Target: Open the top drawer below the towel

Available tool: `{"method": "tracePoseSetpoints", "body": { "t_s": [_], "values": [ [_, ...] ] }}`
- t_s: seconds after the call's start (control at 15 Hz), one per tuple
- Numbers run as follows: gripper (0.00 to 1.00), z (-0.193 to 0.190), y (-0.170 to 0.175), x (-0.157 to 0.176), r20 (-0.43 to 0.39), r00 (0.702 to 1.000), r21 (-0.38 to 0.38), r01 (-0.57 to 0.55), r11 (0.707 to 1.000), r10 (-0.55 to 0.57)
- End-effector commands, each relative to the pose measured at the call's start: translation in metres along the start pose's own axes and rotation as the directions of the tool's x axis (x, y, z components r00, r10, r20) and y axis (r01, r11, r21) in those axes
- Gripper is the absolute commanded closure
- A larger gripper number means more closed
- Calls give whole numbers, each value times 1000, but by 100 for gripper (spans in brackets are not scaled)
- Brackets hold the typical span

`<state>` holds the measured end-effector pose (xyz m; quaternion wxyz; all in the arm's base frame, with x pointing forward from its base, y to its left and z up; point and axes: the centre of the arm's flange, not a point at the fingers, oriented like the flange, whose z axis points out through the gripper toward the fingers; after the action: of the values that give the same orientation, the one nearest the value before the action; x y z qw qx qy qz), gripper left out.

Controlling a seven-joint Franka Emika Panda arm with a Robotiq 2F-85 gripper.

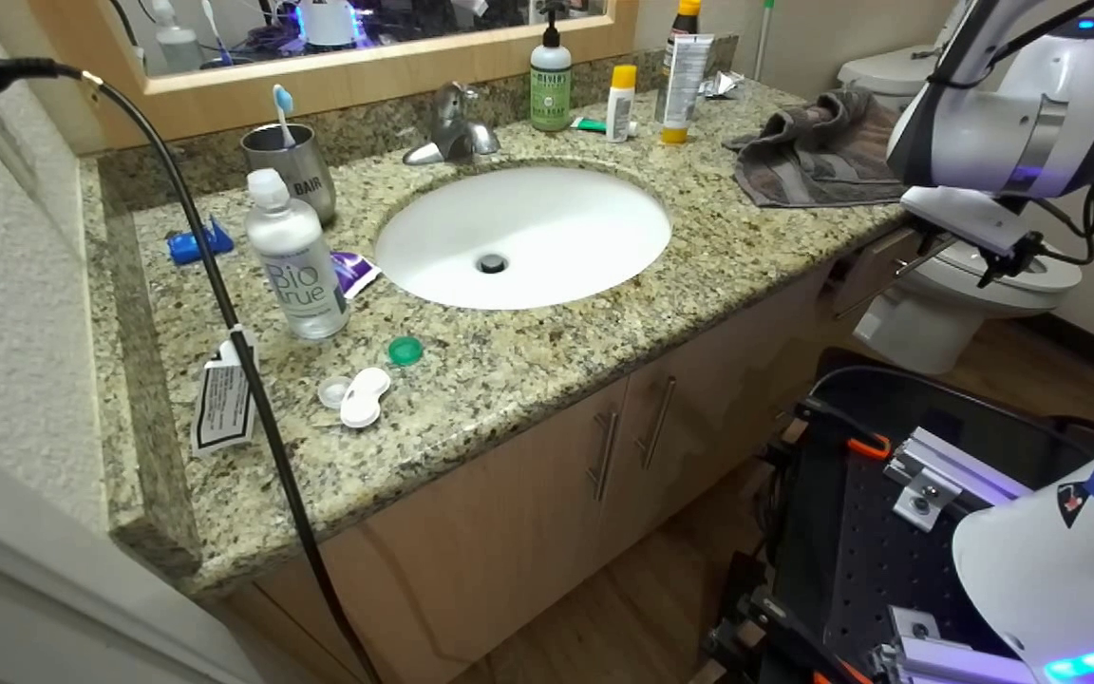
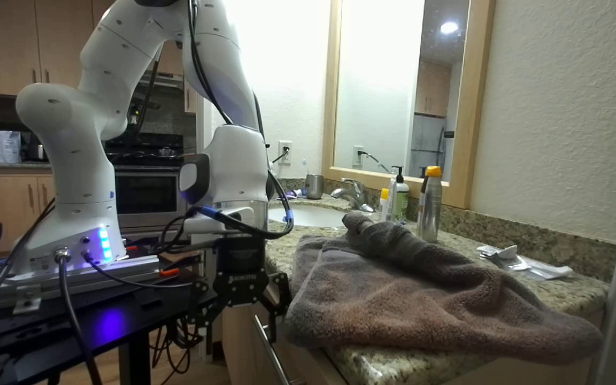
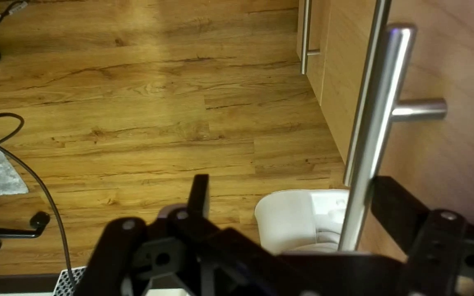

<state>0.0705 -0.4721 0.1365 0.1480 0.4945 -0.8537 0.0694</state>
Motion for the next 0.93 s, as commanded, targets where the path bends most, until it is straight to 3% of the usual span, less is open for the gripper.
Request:
{"method": "tracePoseSetpoints", "body": {
  "t_s": [0.0, 0.13, 0.4, 0.87],
  "values": [
    [0, 0, 0, 0, -2, 1000, 0, 0, 1000, 0],
    [0, 0, 0, 1, -4, 1000, 0, -1, 1000, 1],
    [0, 3, -13, 6, 92, 993, 4, 80, 997, -80],
    [0, 28, -24, 34, 310, 935, -26, 188, 982, -171]
  ]
}}
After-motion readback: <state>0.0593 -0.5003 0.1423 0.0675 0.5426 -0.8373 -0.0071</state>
